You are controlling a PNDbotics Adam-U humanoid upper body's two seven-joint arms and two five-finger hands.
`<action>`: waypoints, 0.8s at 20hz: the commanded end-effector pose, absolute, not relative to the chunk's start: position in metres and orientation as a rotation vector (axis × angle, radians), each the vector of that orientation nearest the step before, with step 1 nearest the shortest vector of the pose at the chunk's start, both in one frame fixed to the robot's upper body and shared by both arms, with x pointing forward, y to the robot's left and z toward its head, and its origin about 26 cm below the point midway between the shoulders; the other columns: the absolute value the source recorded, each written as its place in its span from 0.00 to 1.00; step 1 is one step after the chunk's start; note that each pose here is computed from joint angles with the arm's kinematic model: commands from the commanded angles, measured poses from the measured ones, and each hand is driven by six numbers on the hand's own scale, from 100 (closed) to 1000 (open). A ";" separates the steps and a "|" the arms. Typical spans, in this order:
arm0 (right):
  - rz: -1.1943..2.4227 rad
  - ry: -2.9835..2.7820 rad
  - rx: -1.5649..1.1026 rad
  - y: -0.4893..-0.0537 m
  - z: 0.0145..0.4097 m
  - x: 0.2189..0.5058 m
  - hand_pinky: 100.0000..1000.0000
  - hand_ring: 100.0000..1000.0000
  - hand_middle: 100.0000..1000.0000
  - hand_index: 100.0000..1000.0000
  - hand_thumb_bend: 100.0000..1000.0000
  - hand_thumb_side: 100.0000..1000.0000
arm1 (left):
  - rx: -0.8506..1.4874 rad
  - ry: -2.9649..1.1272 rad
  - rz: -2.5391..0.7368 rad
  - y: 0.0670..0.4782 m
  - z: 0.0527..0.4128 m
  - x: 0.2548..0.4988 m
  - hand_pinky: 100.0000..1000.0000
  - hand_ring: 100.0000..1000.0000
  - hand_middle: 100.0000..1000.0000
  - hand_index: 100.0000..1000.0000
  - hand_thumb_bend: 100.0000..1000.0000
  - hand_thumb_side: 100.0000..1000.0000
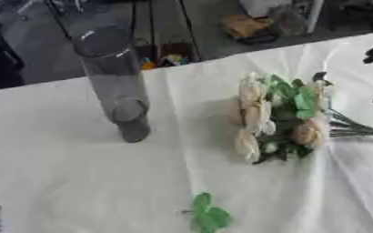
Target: Arrange flowers into the vase.
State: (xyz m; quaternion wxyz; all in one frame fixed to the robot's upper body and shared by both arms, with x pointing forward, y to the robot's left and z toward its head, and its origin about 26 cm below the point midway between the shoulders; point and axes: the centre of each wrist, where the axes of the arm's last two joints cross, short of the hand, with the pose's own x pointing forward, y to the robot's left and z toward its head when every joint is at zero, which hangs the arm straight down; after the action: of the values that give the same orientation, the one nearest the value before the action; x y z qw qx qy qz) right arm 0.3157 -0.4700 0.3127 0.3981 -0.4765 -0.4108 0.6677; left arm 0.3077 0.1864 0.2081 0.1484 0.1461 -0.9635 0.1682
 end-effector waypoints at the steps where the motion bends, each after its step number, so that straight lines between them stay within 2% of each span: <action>1: 1.703 -1.016 -1.284 -0.468 0.325 0.312 0.77 0.92 1.00 1.00 0.21 0.52 | 0.407 -2.806 0.475 0.187 0.216 0.305 0.47 0.72 0.72 0.78 0.15 0.96; 7: 1.685 -1.018 -1.263 -0.466 0.312 0.318 0.81 1.00 1.00 1.00 0.25 0.50 | 0.395 -2.806 0.475 0.186 0.216 0.305 0.47 0.72 0.72 0.78 0.15 0.96; 10: 1.687 -0.997 -1.253 -0.465 0.305 0.321 0.82 1.00 1.00 1.00 0.24 0.49 | 0.391 -2.807 0.475 0.185 0.217 0.305 0.47 0.72 0.72 0.78 0.15 0.96; 13: 1.680 -0.976 -1.254 -0.464 0.299 0.324 0.79 0.96 1.00 1.00 0.23 0.48 | 0.386 -2.806 0.474 0.185 0.217 0.305 0.47 0.72 0.72 0.78 0.15 0.96; 16: 1.674 -0.974 -1.241 -0.464 0.293 0.327 0.81 0.99 1.00 1.00 0.24 0.48 | 0.382 -2.805 0.476 0.184 0.217 0.305 0.46 0.72 0.72 0.78 0.15 0.96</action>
State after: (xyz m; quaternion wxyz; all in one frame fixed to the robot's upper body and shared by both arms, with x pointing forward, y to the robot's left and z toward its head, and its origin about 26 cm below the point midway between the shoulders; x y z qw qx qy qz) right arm 0.3285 -0.4622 0.2800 0.4159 -0.4751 -0.3932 0.6683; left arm 0.3076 0.1843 0.2089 0.1490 0.1384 -0.9648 0.1667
